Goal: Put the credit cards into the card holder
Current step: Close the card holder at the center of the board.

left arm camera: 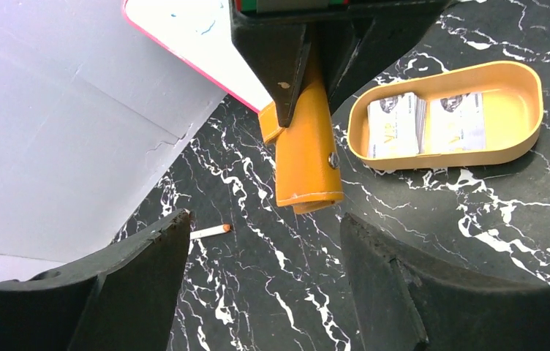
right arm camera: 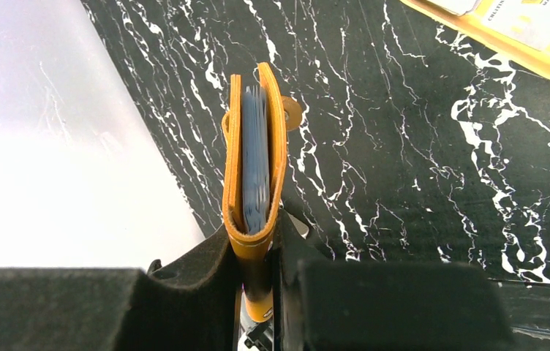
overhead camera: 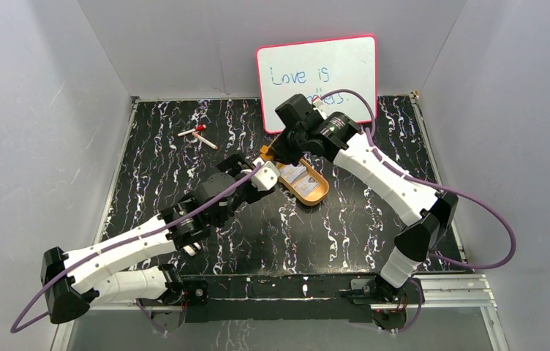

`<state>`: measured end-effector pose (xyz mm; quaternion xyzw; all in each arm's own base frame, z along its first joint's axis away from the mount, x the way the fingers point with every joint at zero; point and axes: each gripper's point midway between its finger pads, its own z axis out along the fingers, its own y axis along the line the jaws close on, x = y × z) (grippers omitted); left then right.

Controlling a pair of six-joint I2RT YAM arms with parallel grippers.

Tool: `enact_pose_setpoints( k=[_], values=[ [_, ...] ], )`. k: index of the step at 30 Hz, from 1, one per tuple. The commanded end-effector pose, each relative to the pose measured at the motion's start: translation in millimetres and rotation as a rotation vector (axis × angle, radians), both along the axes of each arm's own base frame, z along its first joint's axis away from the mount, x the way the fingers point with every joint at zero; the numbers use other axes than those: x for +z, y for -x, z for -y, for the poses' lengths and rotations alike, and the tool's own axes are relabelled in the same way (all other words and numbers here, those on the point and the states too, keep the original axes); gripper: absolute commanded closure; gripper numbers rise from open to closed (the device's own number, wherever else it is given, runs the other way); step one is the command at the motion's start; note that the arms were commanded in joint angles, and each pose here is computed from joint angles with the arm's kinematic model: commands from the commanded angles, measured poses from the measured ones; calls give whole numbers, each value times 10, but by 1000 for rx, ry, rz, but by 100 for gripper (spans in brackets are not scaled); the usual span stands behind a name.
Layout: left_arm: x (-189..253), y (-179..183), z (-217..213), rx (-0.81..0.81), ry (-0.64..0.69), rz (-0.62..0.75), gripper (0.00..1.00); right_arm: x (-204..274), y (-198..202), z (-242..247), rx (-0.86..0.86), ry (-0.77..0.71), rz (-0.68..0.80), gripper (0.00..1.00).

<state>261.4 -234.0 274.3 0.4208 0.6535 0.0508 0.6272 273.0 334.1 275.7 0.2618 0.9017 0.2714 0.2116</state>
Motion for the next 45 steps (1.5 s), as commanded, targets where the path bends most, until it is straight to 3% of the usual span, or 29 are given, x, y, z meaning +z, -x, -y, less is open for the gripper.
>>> enact_pose_setpoints(
  k=[1, 8, 11, 15, 19, 23, 25, 28, 32, 35, 36, 37, 41, 45],
  values=[
    [139, 32, 32, -27, 71, 32, 27, 269, 21, -27, -11, -104, 38, 100],
    [214, -15, 182, -57, 86, 51, 29, 286, 49, -76, -3, -143, 30, 100],
    [180, -35, 245, -69, 64, 42, 34, 309, 44, -74, -4, -145, 35, 100],
    [76, -54, 276, -73, 23, 27, 49, 325, 46, -67, -2, -145, 40, 100],
    [71, -68, 264, -62, 19, 31, 71, 324, 48, -66, 2, -143, 41, 100],
    [120, -80, 271, -58, 30, 41, 82, 328, 60, -87, 14, -151, 39, 100],
    [113, -90, 279, -55, 27, 39, 100, 338, 66, -97, 25, -153, 43, 100],
    [145, -87, 263, -43, 65, 46, 100, 372, 89, -107, 64, -158, 68, 98],
    [209, -69, 150, 1, 152, 64, 100, 440, 144, -17, 99, -175, 146, 51],
    [224, -54, 65, 34, 197, 62, 100, 514, 206, 78, 115, -202, 214, 26],
    [234, -46, 44, 41, 214, 59, 100, 546, 230, 111, 119, -213, 234, 6],
    [237, -41, 17, 52, 229, 59, 100, 593, 253, 143, 122, -226, 257, 2],
    [329, -22, -162, 136, 329, 47, 100, 805, 355, 290, 197, -211, 385, 1],
    [571, 229, -284, 131, 666, -92, 100, 1002, 567, 503, 411, -147, 707, 1]
  ],
)
